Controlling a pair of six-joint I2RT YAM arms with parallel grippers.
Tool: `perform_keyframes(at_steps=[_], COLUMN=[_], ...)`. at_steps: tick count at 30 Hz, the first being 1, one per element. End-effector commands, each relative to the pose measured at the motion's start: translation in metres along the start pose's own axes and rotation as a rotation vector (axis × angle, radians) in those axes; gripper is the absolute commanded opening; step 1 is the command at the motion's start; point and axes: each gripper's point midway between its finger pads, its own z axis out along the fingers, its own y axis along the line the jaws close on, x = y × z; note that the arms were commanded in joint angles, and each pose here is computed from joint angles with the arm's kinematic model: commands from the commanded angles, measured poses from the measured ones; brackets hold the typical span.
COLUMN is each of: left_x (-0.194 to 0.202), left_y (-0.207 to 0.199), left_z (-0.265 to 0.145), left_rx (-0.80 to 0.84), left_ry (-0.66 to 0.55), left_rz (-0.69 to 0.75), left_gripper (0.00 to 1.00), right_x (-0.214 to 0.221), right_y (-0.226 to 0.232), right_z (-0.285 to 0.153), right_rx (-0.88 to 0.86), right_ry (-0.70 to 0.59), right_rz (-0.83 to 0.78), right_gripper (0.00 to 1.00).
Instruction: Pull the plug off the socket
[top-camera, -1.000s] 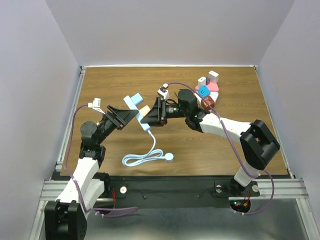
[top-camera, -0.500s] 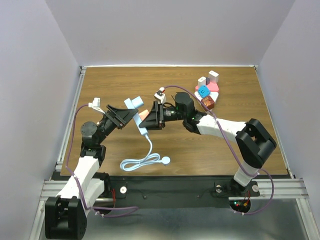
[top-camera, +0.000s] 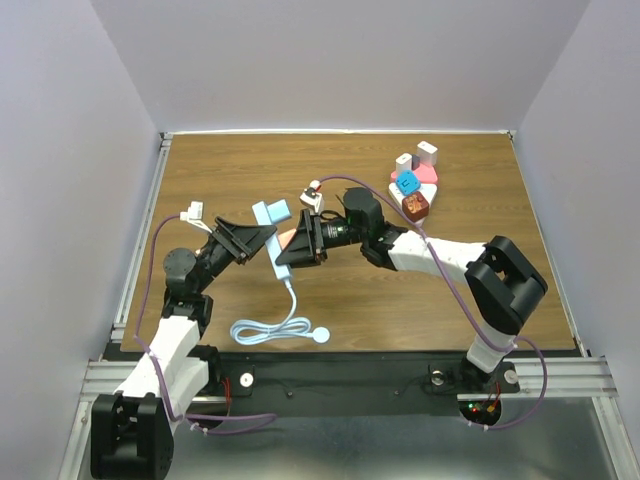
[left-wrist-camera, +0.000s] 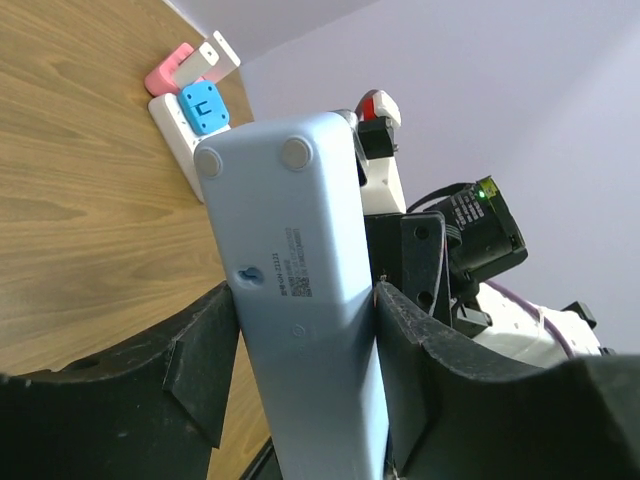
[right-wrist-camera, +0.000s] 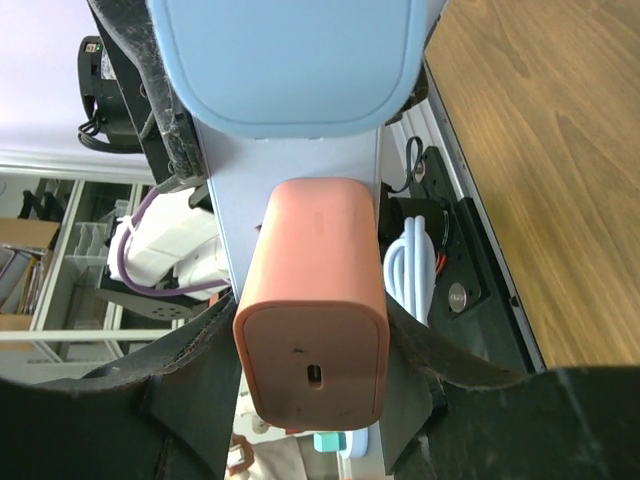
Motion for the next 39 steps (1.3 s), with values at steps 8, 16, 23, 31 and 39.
perform_keyframes(at_steps=[8, 16, 23, 31, 39], left_x=[0.011, 0.013, 0.022, 0.018, 0.023], left_y=[-0.028, -0.035, -0.029, -0.018, -0.032], left_z=[-0.010, -0.012, -0.014, -0.014, -0.018], left_rx=[0.117, 0.150, 0.157, 0.106, 0.165], left_ry=[0.037, 0.052, 0.088, 0.049, 0.076], left_rz=[0.116, 0.121, 0.109, 0.109, 0.106], left_gripper=[0.90, 0.72, 0.69, 0.94, 0.93], right_x=[-0.012, -0.010, -0.010, -0.002, 0.004], right_y=[0.040, 0.038, 0.056, 0.055, 0.046], right_z=[0.002, 0.004, 0.000, -0.005, -0.004], right_rx=[-0.095, -0.103, -0.140, -0.140, -0.142], right_ry=[-0.016, 0.008, 0.015, 0.026, 0.060], right_rz=[-0.082, -0.075, -0.119, -0.124, -0.104], right_gripper=[0.00, 0.00, 0.00, 0.00, 0.00])
